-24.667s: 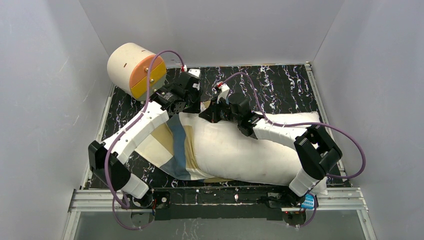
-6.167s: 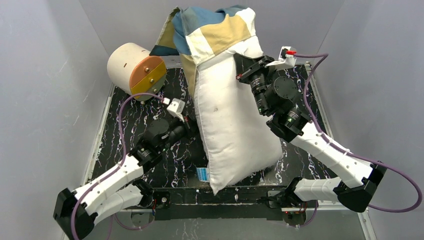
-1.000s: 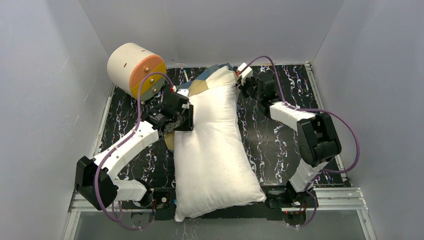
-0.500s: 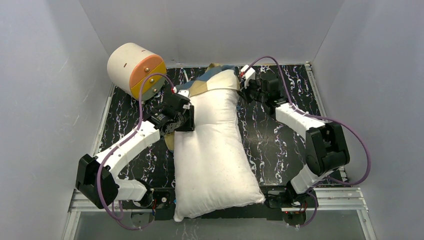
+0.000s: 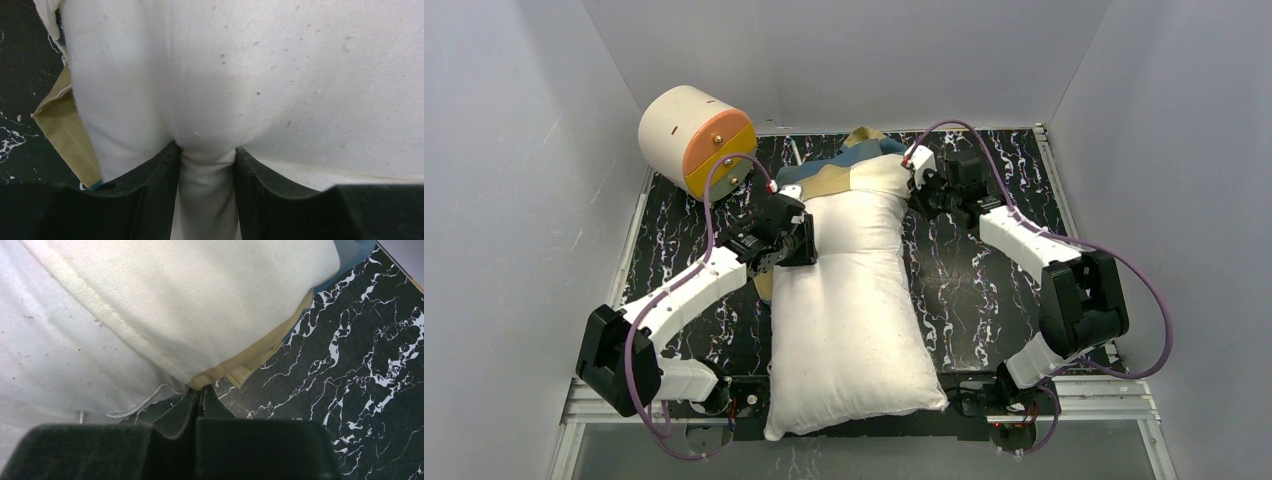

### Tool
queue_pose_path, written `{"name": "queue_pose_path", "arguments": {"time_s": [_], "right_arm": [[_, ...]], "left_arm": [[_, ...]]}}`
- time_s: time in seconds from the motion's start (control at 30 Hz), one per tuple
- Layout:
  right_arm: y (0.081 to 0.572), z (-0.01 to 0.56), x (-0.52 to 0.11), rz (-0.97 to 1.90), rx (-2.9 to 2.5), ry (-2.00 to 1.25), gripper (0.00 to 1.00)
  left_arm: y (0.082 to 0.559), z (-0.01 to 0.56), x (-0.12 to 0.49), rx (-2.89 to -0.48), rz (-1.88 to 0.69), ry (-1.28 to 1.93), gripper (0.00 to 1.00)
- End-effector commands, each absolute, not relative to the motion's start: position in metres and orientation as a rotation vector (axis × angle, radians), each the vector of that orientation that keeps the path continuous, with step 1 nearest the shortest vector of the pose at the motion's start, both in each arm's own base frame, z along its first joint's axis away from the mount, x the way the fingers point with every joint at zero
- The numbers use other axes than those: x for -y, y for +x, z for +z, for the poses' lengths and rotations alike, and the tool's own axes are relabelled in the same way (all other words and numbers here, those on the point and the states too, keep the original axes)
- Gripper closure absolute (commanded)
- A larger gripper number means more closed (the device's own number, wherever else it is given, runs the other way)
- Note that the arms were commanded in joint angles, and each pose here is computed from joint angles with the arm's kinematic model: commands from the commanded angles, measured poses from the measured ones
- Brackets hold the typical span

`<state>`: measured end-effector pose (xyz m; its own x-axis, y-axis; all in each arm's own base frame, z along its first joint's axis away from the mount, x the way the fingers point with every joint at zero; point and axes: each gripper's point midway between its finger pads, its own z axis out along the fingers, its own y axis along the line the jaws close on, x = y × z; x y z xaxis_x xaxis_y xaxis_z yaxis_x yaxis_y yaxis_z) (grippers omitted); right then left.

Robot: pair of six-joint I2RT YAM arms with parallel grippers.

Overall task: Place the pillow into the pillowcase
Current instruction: Stuff the pillow into the pillowcase.

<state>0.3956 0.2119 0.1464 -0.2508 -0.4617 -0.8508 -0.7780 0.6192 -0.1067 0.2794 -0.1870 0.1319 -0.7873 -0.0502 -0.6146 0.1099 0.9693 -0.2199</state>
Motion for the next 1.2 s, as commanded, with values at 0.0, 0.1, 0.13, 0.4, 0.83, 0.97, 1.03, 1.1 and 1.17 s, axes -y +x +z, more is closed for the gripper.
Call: {"name": "queue_pose_path", "arguments": {"time_s": [0.0, 0.1, 0.13, 0.4, 0.83, 0.97, 1.03, 1.1, 1.17], "right_arm": [[0.381, 0.154, -0.208, 0.423, -1.959, -0.967, 0.99], [0.364, 0.168, -0.233, 0.640, -1.915, -0.966, 0.99], [0.357, 0.174, -0.241, 0.711, -1.881, -0.960, 0.99], [0.329, 0.220, -0.249, 0.961, -1.740, -0.939, 0.99], [0.319, 0.208, -0.251, 0.970, -1.801, -0.758, 0.99], [0.325, 0.206, -0.259, 0.944, -1.837, -0.691, 0.99], [0.327, 0.205, -0.259, 0.935, -1.857, -0.647, 0.99], [0.331, 0.207, -0.256, 0.918, -1.871, -0.579, 0.99], [0.330, 0.209, -0.254, 0.920, -1.870, -0.543, 0.99]], "left_arm": [[0.263, 0.088, 0.142, -2.579, -0.068, 0.010, 0.61], [0.261, 0.083, 0.139, -2.583, -0.056, -0.001, 0.61], [0.260, 0.081, 0.140, -2.585, -0.062, -0.004, 0.61], [0.262, 0.079, 0.138, -2.581, -0.047, 0.002, 0.61], [0.288, 0.220, 0.224, -2.334, -0.615, 0.150, 0.30], [0.288, 0.274, 0.245, -2.254, -0.544, 0.277, 0.21], [0.279, 0.270, 0.259, -2.278, -0.486, 0.342, 0.21], [0.271, 0.258, 0.269, -2.292, -0.422, 0.363, 0.18], [0.265, 0.244, 0.277, -2.299, -0.347, 0.372, 0.16]]}}
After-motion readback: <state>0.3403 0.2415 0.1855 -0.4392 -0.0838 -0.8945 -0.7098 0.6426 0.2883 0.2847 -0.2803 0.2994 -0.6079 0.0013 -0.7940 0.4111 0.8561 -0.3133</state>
